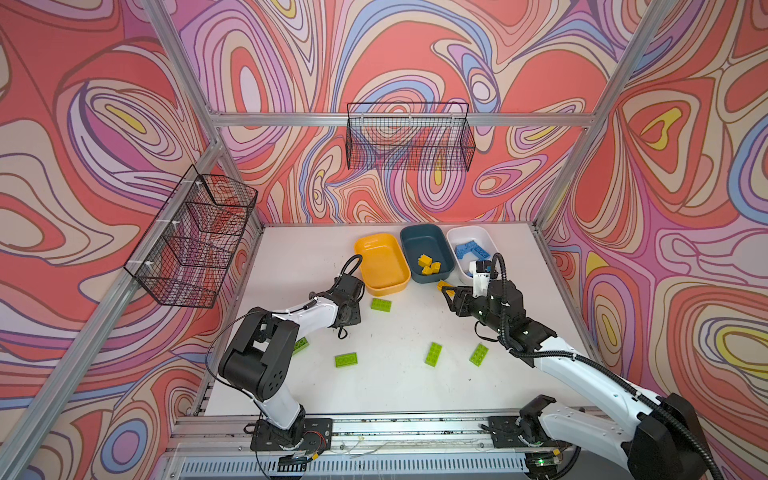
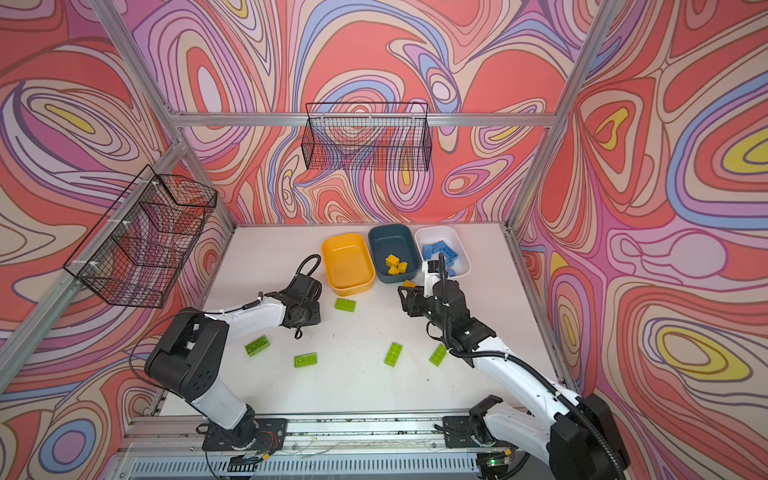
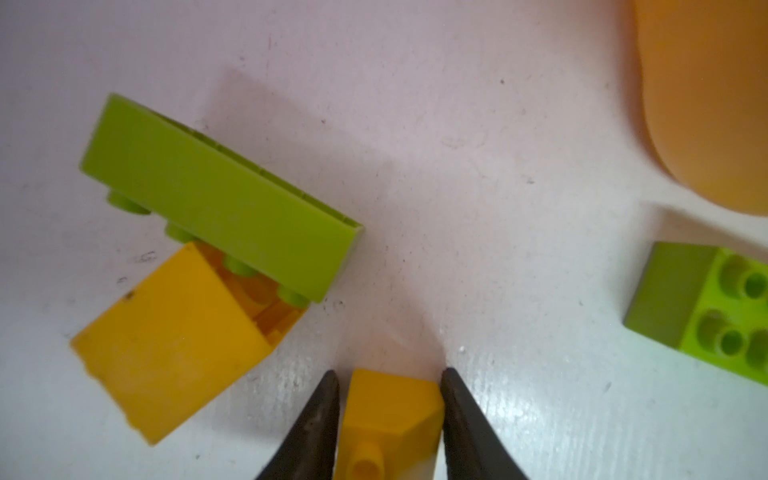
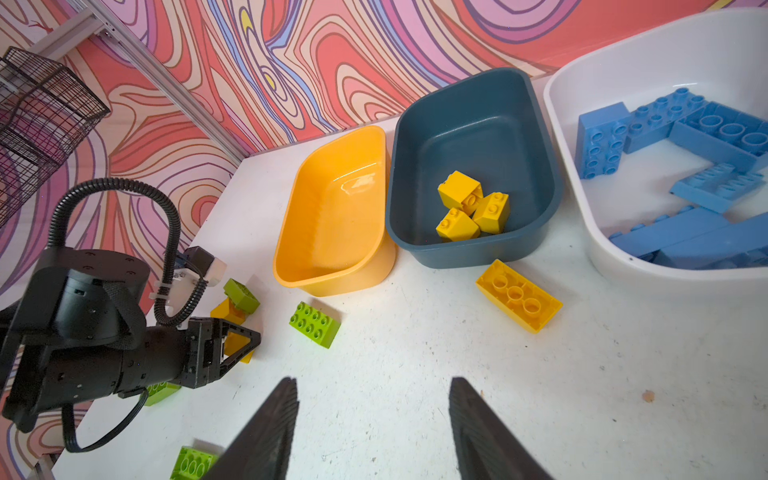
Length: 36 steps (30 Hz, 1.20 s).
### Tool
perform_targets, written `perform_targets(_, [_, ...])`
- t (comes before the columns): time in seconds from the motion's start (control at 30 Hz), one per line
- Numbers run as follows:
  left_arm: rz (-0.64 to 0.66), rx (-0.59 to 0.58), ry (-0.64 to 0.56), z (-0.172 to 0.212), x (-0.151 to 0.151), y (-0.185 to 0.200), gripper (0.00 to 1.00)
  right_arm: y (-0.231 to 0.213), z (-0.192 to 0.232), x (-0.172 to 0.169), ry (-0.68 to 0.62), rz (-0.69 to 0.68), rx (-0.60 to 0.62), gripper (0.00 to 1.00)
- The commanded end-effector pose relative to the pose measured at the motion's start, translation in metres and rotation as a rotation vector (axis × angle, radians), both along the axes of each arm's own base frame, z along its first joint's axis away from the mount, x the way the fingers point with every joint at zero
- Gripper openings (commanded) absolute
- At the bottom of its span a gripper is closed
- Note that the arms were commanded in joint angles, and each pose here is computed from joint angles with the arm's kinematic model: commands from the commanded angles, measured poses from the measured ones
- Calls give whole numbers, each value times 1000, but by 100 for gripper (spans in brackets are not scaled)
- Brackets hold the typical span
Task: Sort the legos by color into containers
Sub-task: 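Lift the yellow brick with the left gripper and carry it over the teal tub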
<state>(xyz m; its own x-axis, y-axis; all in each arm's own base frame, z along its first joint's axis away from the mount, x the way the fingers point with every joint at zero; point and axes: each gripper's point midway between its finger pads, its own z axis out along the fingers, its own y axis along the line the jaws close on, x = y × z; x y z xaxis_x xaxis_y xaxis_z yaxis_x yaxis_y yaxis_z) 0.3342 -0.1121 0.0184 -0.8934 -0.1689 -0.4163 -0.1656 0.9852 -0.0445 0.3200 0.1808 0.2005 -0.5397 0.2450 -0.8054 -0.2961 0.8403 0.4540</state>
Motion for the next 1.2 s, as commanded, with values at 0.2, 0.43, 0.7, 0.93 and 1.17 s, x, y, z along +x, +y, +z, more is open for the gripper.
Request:
perform_targets(0.2, [5, -30, 88, -18, -22, -4, 31, -2, -6, 0, 4, -5, -16, 61])
perform_targets(0.43, [7, -48, 45, 3, -21, -6, 28, 0, -6, -1, 5, 2, -10, 61])
perform_targets(0.7, [-16, -104, -7, 35, -11, -21, 27, 1, -6, -2, 8, 9, -4, 61])
perform_targets(0.93, [-68, -146, -73, 80, 4, -47, 27, 3, -4, -5, 8, 16, 13, 61])
perform_targets(1.17, [-148, -233, -150, 126, 31, -88, 27, 3, 5, -9, -13, 15, 25, 61])
